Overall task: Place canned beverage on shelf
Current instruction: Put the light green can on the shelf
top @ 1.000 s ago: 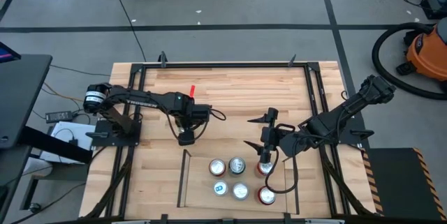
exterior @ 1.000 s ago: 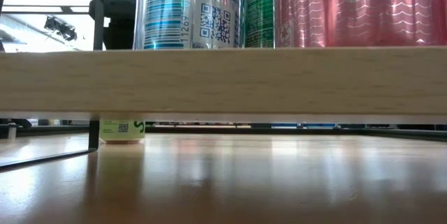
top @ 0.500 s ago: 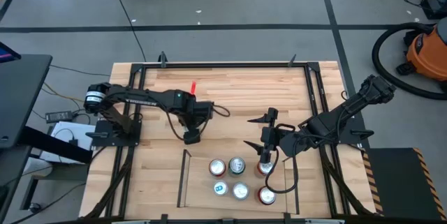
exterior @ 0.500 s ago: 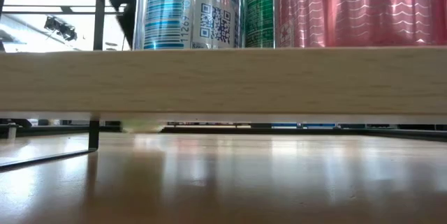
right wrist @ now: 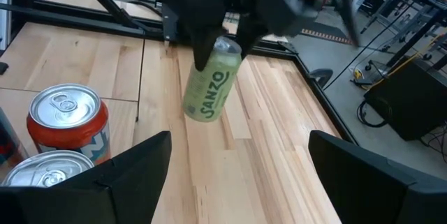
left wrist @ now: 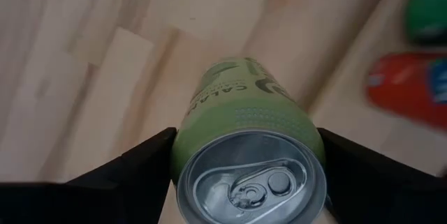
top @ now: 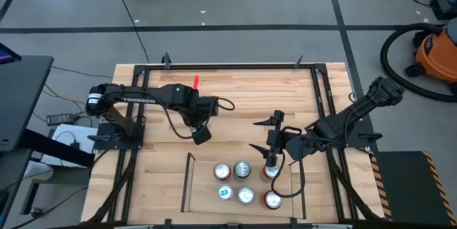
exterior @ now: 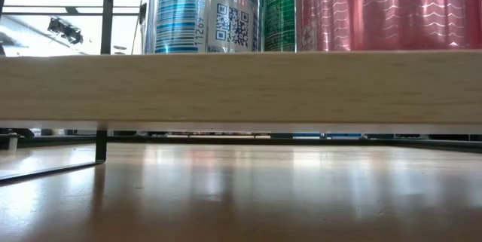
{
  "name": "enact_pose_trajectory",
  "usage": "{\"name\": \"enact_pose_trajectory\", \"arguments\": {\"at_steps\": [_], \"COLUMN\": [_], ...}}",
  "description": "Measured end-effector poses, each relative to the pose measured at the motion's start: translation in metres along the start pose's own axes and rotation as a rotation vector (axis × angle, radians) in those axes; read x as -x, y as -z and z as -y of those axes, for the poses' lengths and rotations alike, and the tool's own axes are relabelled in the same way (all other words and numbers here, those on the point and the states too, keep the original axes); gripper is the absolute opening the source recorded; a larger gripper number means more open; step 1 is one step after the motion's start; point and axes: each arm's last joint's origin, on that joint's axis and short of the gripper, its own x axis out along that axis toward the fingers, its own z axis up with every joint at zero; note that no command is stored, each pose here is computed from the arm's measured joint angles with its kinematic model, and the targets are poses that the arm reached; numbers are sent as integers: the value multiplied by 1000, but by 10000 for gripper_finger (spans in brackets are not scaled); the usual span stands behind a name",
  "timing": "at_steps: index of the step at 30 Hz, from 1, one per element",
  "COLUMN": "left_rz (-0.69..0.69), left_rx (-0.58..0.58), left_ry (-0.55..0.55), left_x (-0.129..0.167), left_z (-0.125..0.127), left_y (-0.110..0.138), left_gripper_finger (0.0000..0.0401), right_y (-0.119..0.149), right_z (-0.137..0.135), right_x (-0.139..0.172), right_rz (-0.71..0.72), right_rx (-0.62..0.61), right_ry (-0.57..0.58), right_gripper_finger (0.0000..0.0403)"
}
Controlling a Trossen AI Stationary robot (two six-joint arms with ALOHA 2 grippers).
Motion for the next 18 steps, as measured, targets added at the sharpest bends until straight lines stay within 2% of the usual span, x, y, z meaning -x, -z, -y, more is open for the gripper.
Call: {"name": "enact_pose_trajectory", "arguments": {"at_steps": [8, 12, 18], "left_rz": [42, 16, -21], "left_rx": [177, 223, 288], "left_ry": [75, 130, 155], "left_x": [18, 18, 18], "left_z": [23, 37, 51], "left_y": [3, 10, 20], "left_gripper_finger": [316, 316, 316], "right_y": [0, 0, 0], "right_z": [0, 0, 0], "right_x": [0, 0, 0], "right_rz": [0, 0, 0], "right_rx": [1, 6, 18], "right_ry": [0, 0, 0], "right_gripper_finger": [349, 349, 349]}}
